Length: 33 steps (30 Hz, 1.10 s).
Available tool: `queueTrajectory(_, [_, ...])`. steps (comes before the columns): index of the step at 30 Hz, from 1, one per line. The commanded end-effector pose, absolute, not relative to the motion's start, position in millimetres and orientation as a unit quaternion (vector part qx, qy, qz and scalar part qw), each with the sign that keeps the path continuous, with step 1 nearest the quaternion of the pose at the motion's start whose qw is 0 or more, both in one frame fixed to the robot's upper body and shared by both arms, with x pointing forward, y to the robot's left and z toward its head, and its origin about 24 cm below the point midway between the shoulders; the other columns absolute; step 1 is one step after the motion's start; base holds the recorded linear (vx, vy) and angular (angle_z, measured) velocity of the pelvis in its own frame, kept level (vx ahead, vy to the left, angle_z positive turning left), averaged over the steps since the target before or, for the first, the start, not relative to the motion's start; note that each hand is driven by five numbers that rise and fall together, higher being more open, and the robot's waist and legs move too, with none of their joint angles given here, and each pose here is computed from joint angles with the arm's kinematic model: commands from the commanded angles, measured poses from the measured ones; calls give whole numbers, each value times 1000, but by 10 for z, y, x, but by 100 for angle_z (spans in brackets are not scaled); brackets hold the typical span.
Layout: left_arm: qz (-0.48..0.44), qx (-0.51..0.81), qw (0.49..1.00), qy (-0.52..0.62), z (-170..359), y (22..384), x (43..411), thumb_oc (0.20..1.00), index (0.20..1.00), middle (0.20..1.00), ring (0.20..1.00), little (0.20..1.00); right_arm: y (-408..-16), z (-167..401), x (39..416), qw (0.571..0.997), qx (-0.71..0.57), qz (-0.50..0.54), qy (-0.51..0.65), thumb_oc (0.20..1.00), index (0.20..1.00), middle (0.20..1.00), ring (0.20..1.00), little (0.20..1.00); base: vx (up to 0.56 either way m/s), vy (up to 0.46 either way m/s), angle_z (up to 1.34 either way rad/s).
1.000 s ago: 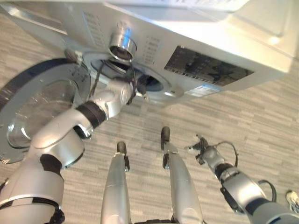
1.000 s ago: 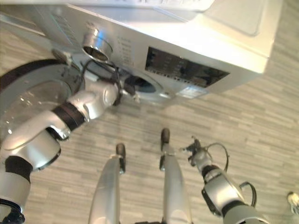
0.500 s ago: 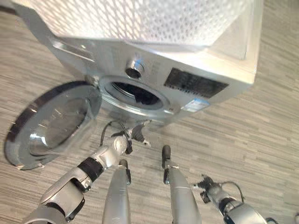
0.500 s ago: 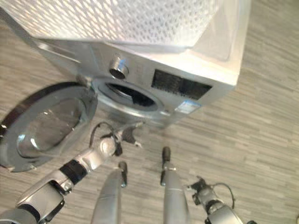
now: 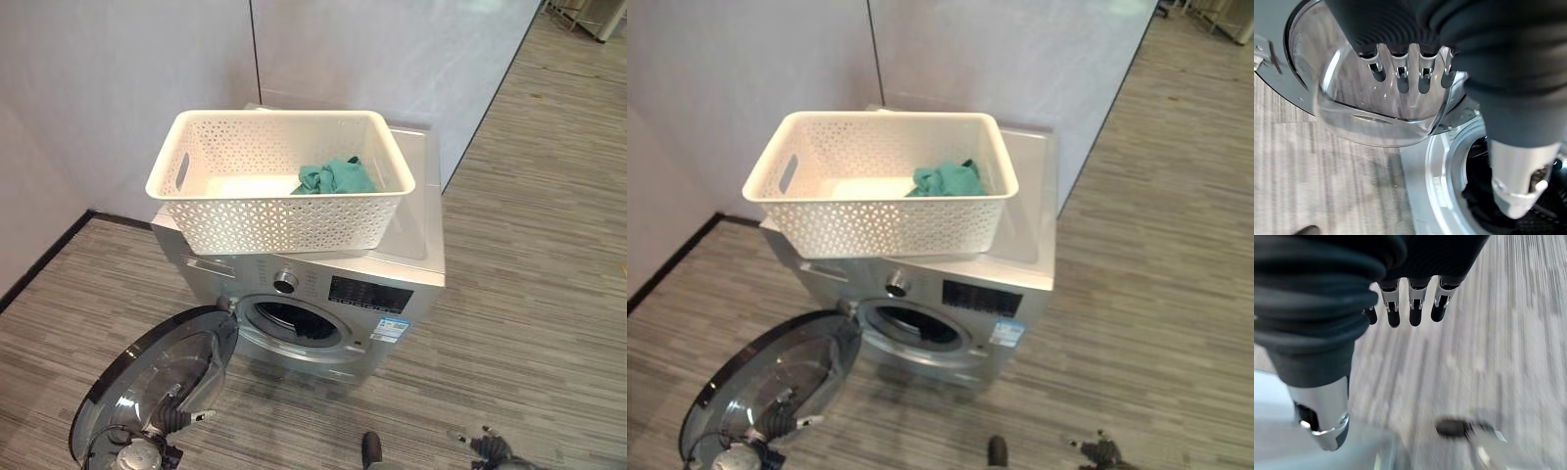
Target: Grab the laundry basket,head to the washer,open it,put in the laundry and shut it.
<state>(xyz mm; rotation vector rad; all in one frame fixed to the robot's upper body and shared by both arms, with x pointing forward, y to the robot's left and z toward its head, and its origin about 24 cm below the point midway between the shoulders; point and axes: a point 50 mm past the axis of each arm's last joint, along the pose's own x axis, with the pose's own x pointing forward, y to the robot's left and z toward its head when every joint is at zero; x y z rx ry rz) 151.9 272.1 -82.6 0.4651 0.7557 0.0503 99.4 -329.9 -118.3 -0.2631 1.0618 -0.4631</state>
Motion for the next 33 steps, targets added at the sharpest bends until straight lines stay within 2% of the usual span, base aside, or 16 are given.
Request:
queueTrajectory(1, [-10,216,947,238,-462,2391,2192,1000,1000,1000,1000,1000,-3943,-868,867,786,-116,-351,496,1000,1000,1000,1000,1000,53,-3,6])
queueTrajectory(4, [-17,224,952,210,-331,2391,2248,1000,1000,1000,1000,1000,-4007,-719,1142,807,-138,-349,455,1000,1000,1000,1000,1000,24,2,14])
queueTrajectory(8, [-7,211,952,223,-388,2419,2226,1000,1000,1000,1000,1000,-4203,-377,1305,831,-167,-382,369,1000,1000,1000,1000,1000,38,6,-5])
queueTrajectory(9, [-12,197,951,239,-490,2326,2183,1000,1000,1000,1000,1000,-4217,115,1583,848,-218,-431,219,1000,1000,1000,1000,1000,42,29,-25])
queueTrajectory(10, [-18,193,951,242,-515,2290,2175,1000,1000,1000,1000,1000,-4216,161,1588,845,-223,-441,204,1000,1000,1000,1000,1000,49,30,-3])
queueTrajectory(20, [-36,173,945,275,-659,2188,2068,1000,1000,1000,1000,1000,-3600,629,2121,899,-272,-340,49,1000,1000,1000,1000,1000,8,-4,-6])
queueTrajectory(21, [-36,173,945,275,-658,2190,2068,1000,1000,1000,1000,1000,-3595,629,2118,899,-272,-340,49,1000,1000,1000,1000,1000,22,11,-4])
queueTrajectory(22, [-34,178,944,276,-655,2203,2041,1000,1000,1000,1000,1000,-3429,964,2239,900,-276,-335,-42,1000,1000,1000,1000,1000,0,0,0])
queueTrajectory(25, [-30,181,943,278,-660,2223,2029,1000,1000,1000,1000,1000,-3307,1183,2292,896,-277,-331,-102,1000,1000,1000,1000,1000,12,3,0])
queueTrajectory(28, [-32,188,941,280,-677,2216,2010,1000,1000,1000,1000,1000,-3138,1626,2350,877,-280,-331,-206,1000,1000,1000,1000,1000,0,0,0])
queueTrajectory(29, [-32,188,941,280,-677,2217,2011,1000,1000,1000,1000,1000,-3136,1627,2350,877,-280,-331,-206,1000,1000,1000,1000,1000,0,0,0])
queueTrajectory(30, [-40,195,939,281,-680,2206,2012,1000,1000,1000,1000,1000,-2992,1891,2393,866,-286,-312,-265,1000,1000,1000,1000,1000,0,0,0])
queueTrajectory(33, [-46,201,937,281,-677,2191,2023,1000,1000,1000,1000,1000,-2901,2089,2430,857,-296,-297,-300,1000,1000,1000,1000,1000,0,0,0])
